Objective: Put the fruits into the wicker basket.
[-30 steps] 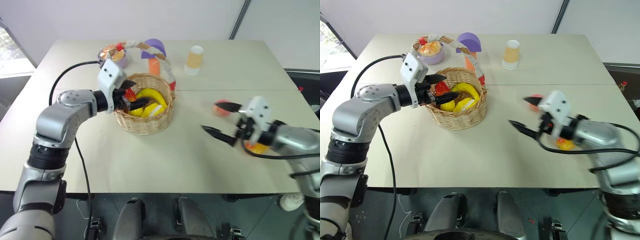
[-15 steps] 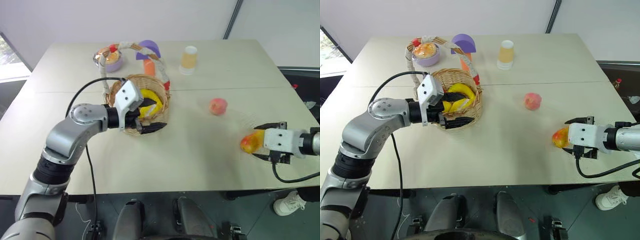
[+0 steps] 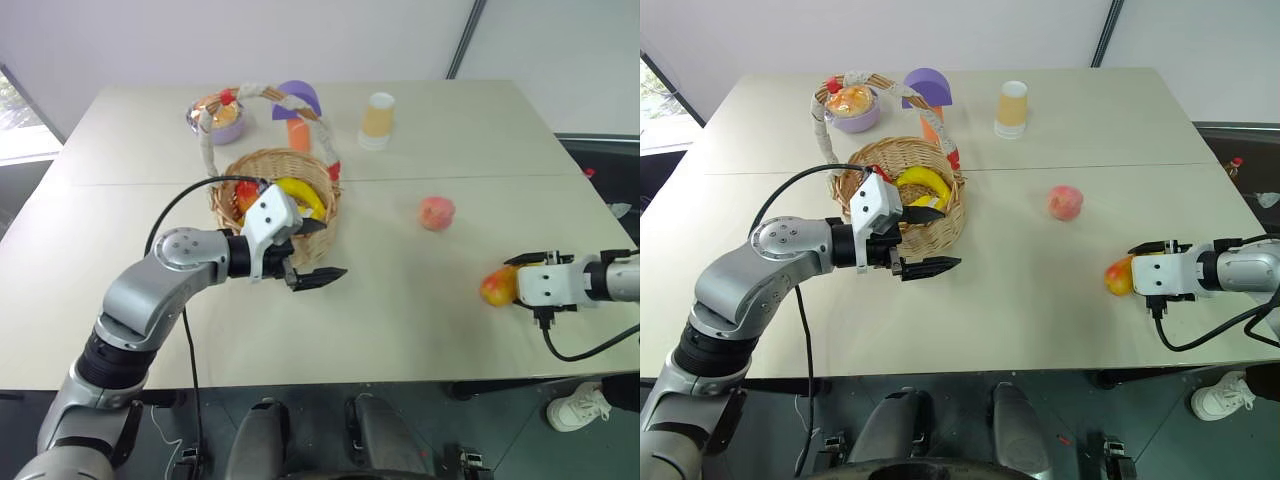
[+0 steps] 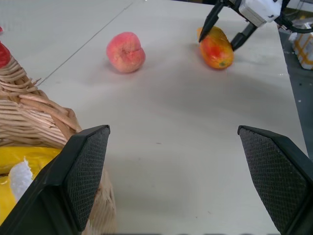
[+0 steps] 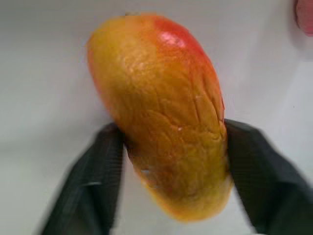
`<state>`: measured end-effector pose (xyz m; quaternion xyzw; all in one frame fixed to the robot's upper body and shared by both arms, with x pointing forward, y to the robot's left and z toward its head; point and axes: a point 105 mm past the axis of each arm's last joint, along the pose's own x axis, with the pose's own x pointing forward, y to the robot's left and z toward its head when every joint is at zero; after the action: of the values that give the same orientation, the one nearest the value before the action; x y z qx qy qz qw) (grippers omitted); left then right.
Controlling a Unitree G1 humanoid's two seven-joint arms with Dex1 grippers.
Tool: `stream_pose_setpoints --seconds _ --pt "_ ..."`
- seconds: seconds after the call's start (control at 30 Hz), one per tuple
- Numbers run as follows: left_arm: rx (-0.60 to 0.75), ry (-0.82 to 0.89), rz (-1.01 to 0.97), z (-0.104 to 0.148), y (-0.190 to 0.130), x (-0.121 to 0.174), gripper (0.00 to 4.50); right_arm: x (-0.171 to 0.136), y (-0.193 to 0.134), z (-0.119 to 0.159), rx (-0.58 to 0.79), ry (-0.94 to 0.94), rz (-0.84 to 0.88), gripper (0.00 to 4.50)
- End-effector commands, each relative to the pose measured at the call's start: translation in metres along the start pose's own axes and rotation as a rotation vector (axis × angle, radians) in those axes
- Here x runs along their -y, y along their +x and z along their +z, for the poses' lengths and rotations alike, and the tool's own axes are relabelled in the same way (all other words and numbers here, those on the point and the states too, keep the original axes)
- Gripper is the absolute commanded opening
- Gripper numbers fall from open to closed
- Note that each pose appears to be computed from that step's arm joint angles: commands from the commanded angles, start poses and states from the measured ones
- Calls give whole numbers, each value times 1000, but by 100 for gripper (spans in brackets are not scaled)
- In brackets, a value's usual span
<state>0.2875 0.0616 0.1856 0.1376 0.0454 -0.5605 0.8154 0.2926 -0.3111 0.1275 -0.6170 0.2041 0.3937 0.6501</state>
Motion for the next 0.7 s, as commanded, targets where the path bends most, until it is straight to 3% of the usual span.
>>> stream_pose_setpoints --seconds 0.03,0.17,0.4,0.5,0.7 --pt "41 25 13 10 -9 -1 450 9 -4 6 11 -31 -52 169" --pt "87 -9 87 12 -27 -11 450 30 -16 30 105 2 -156 169" --pt "120 -60 347 1 -103 -50 450 68 -51 189 783 154 -236 169" --pt "112 -56 396 -4 -123 -54 450 77 -53 246 993 165 -215 169" --pt "75 -48 461 -14 -143 -53 450 109 -21 316 1082 202 -318 169"
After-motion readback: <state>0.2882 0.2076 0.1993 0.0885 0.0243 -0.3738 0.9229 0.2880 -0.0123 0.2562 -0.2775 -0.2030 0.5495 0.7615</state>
